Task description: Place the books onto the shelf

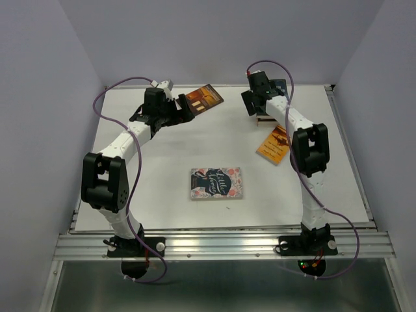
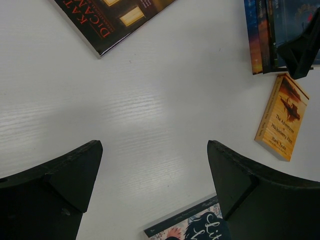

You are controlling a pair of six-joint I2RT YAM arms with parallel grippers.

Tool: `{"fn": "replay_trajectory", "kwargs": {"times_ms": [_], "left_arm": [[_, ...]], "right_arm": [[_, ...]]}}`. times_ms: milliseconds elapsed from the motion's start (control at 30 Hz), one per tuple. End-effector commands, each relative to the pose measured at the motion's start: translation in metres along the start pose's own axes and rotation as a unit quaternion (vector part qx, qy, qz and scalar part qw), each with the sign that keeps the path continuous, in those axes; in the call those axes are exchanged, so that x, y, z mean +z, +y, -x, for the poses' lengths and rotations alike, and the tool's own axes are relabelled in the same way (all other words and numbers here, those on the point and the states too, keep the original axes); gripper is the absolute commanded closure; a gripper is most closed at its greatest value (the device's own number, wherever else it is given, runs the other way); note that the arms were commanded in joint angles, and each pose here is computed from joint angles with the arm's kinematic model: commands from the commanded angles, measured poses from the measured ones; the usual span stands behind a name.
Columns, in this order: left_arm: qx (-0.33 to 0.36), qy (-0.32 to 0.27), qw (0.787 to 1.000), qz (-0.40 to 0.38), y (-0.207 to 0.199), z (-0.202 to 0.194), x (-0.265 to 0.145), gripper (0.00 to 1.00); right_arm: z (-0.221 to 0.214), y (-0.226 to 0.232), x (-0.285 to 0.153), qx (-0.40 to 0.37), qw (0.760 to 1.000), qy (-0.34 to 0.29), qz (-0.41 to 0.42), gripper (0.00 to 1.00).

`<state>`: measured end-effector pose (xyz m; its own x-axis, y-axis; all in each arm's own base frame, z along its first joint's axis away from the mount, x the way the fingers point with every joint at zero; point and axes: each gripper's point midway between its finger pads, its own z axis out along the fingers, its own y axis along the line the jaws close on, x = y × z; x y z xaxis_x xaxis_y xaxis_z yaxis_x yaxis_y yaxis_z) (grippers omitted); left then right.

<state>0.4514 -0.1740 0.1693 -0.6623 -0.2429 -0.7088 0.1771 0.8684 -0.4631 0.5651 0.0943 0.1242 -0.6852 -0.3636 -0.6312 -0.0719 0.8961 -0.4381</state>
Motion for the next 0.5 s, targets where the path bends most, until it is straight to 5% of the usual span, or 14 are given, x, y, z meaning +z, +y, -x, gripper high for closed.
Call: {"fn": "replay_trajectory", "kwargs": {"times_ms": [0, 467], "left_arm": [[0.017, -0.025, 0.999, -0.016, -0.0081, 0.0175, -0.0027, 0.01], [0.022, -0.029, 0.999, -0.008, -0.0051, 0.0245, -0.0023, 0.01]], "right_arm": [[0.0229, -0.0354, -0.0214, 0.028, 0.998, -0.033, -0.034, 0.00], [0.0194, -0.0332, -0.0217, 0.023, 0.999, -0.031, -0.028, 0.00]]}}
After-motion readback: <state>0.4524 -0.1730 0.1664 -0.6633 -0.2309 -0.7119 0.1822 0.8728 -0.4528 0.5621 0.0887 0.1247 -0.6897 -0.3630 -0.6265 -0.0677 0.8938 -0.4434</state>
